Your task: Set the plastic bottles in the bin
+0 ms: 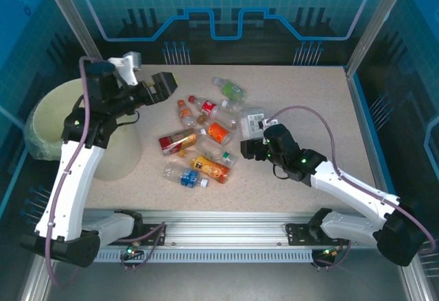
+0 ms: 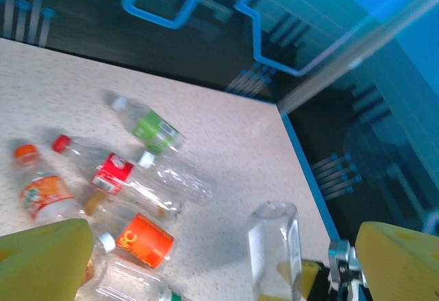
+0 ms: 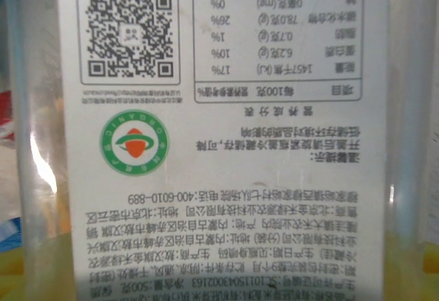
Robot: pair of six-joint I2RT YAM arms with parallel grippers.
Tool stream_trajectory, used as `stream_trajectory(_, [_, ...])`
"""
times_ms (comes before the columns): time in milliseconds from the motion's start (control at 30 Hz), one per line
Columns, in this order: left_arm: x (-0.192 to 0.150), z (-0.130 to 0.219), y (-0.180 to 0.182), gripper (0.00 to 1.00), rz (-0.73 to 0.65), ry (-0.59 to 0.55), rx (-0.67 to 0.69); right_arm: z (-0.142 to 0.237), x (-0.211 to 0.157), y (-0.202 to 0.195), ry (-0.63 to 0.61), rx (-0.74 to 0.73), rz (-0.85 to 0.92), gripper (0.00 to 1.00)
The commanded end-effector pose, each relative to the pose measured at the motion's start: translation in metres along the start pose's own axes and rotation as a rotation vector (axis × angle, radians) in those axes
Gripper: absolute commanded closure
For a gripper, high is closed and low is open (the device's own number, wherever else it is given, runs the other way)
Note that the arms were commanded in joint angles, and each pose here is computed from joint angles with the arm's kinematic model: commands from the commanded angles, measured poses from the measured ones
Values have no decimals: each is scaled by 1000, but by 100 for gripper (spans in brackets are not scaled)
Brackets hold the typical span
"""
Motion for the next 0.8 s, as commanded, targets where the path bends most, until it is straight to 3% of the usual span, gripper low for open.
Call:
stream_trajectory(0, [-3,-10,-16,1,-93,15,-61,11,22,21,-111,163,51,43])
stream_trajectory(333, [-53,-63,-10,1,2,186,-55,24,48,54,-235,316,151,44])
stream_trajectory(567, [-86,-85,-16,1,19,304,-145,18,51,65,-224,349,179,43])
stream_trajectory(767, [-101,-94,-5,1,23,290,20,24,63,73,-262,365,196,43])
Point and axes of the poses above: each hand's point on the last joint's axis, 136 mm out from that joint toward the fingers, its own z axis back along the fingers, its own y axis along the line the jaws close on, x = y × z, the point moved 10 cm from there along z, back along the fingers, and after that the axes turned 11 degrees about z, right-handed, at the moved point
